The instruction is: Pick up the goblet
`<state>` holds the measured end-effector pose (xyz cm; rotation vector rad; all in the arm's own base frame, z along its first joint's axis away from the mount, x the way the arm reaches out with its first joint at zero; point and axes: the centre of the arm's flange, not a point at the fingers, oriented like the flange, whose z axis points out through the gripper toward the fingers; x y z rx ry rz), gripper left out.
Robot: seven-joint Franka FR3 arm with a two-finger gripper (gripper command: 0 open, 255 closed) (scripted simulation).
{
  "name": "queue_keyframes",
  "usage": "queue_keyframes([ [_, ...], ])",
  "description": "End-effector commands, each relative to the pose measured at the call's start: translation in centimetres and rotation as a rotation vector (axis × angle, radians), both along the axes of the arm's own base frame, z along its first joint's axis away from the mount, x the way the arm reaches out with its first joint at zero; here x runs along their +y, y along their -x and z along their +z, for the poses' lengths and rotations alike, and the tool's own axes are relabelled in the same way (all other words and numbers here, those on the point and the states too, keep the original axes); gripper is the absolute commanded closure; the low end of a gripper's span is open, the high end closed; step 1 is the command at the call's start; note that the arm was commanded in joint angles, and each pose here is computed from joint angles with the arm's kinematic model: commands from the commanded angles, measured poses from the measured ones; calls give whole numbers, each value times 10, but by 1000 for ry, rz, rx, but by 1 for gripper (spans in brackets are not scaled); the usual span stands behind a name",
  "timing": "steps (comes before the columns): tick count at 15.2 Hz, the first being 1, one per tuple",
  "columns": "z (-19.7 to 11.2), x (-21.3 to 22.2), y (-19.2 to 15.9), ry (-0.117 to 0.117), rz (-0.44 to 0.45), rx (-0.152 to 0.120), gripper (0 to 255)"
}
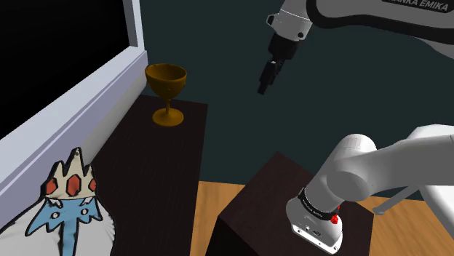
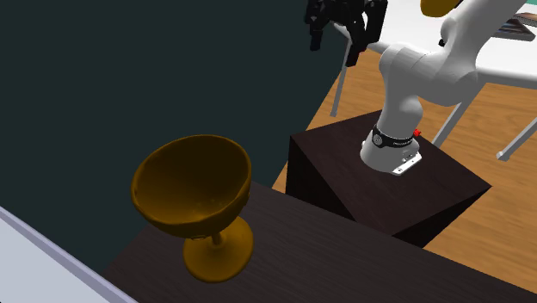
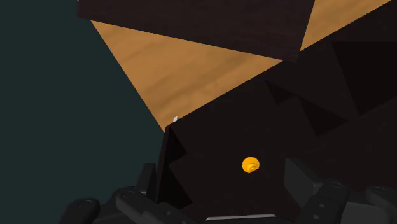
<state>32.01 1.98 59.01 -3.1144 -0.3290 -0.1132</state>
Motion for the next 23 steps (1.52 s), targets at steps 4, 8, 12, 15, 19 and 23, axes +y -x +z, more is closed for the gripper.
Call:
queue_keyframes([
  [4, -3, 12, -36, -33, -25, 4, 0],
  [8, -7, 26, -85, -77, -59, 9, 0],
  [12, -10, 39, -134, -121, -93, 14, 0],
  [15, -13, 48, -172, -155, -119, 18, 0],
  [19, -16, 58, -222, -199, -153, 23, 0],
  [23, -19, 67, -272, -243, -187, 28, 0],
])
